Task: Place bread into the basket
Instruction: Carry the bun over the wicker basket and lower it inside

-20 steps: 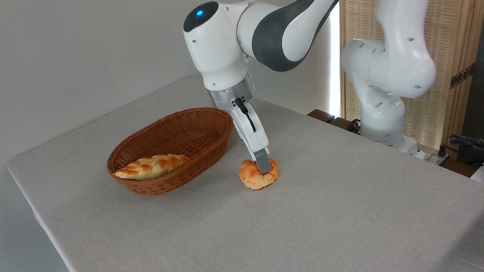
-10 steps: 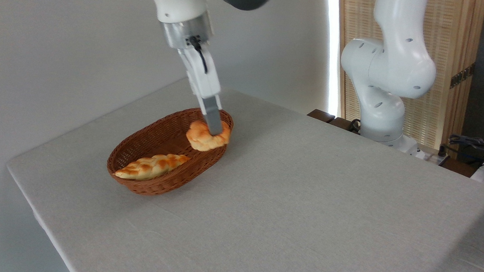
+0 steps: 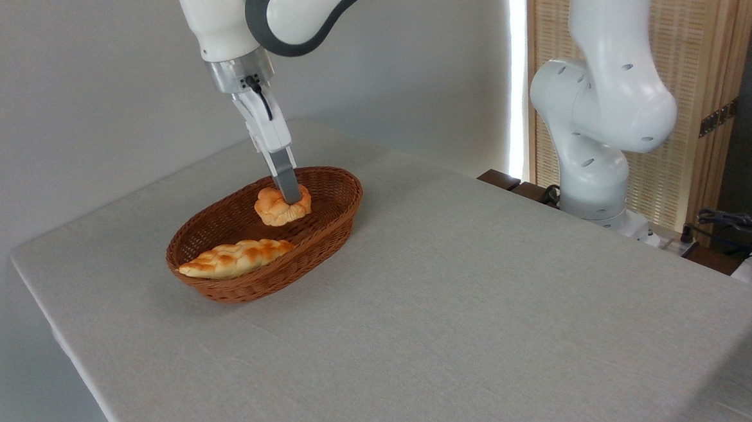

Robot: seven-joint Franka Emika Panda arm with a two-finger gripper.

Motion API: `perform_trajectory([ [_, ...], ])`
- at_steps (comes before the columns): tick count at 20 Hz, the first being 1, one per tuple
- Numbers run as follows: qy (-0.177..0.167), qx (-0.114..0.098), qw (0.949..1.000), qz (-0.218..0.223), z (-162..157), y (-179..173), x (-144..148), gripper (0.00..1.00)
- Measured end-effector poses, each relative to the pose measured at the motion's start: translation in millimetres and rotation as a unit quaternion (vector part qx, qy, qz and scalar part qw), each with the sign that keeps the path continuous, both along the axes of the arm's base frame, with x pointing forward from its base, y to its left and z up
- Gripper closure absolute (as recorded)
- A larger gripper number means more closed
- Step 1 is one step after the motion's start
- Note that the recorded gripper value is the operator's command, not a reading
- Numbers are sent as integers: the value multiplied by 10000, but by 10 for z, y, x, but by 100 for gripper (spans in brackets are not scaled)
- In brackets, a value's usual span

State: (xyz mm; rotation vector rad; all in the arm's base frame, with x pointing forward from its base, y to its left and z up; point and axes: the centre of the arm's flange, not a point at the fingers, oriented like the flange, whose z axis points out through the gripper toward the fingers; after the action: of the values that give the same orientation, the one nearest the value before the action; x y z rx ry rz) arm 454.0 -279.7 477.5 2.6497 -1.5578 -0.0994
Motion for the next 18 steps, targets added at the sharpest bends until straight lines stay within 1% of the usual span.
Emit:
perform_trajectory([
  [1, 37, 8, 10000, -6, -38, -8, 7, 1],
  [6, 176, 44, 9998, -111, -185, -111, -15, 0],
  [9, 185, 48, 9997, -140, -190, -137, -30, 0],
  [11, 164, 40, 9996, -227, -169, -219, -76, 0],
  [13, 125, 23, 9995, -275, -128, -268, -100, 0],
  [15, 60, 3, 9997, -229, -58, -273, -100, 0],
  [16, -16, -20, 9999, -132, 24, -274, -94, 0],
  [18, -210, -83, 9997, 94, 294, -233, -66, 0],
])
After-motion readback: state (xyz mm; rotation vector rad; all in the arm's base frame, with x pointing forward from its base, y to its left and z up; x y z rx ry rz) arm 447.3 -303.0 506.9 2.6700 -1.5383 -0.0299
